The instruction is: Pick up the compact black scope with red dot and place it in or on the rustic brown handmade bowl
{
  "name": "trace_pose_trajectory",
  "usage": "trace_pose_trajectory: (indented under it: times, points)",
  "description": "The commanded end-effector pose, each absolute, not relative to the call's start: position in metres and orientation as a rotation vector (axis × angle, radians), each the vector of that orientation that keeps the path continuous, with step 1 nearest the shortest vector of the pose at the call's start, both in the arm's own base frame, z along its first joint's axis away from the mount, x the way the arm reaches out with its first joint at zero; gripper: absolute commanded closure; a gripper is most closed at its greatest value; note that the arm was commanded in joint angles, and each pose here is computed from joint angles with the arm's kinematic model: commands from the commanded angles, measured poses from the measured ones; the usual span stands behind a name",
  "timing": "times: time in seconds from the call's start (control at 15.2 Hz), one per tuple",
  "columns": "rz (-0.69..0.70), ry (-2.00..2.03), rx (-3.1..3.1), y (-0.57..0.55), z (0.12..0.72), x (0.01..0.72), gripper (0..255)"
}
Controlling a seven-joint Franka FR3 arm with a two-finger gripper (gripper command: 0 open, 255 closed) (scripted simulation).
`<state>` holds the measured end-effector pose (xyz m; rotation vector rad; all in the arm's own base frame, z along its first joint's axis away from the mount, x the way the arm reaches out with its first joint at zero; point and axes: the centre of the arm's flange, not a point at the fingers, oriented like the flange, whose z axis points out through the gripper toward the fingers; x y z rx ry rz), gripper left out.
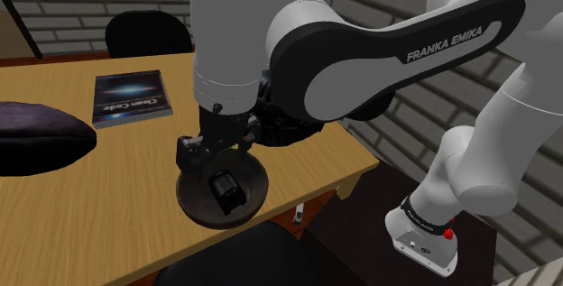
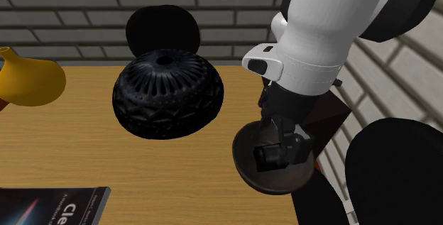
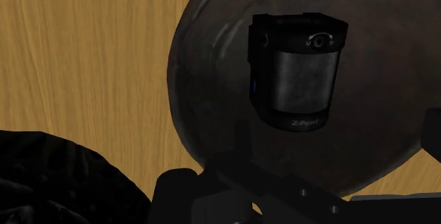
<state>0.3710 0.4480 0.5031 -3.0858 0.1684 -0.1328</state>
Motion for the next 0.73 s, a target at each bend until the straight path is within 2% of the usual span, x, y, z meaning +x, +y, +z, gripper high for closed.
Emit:
trace_pose_trajectory:
  times: [0.0,0.2,0.66]
  points:
    - [-0.133,0.168,-3.086,0.447,0.516,0.370,0]
    - [-0.133,0.168,-3.086,0.446,0.553,0.367,0]
    - [-0.133,0.168,-3.086,0.446,0.553,0.367,0]
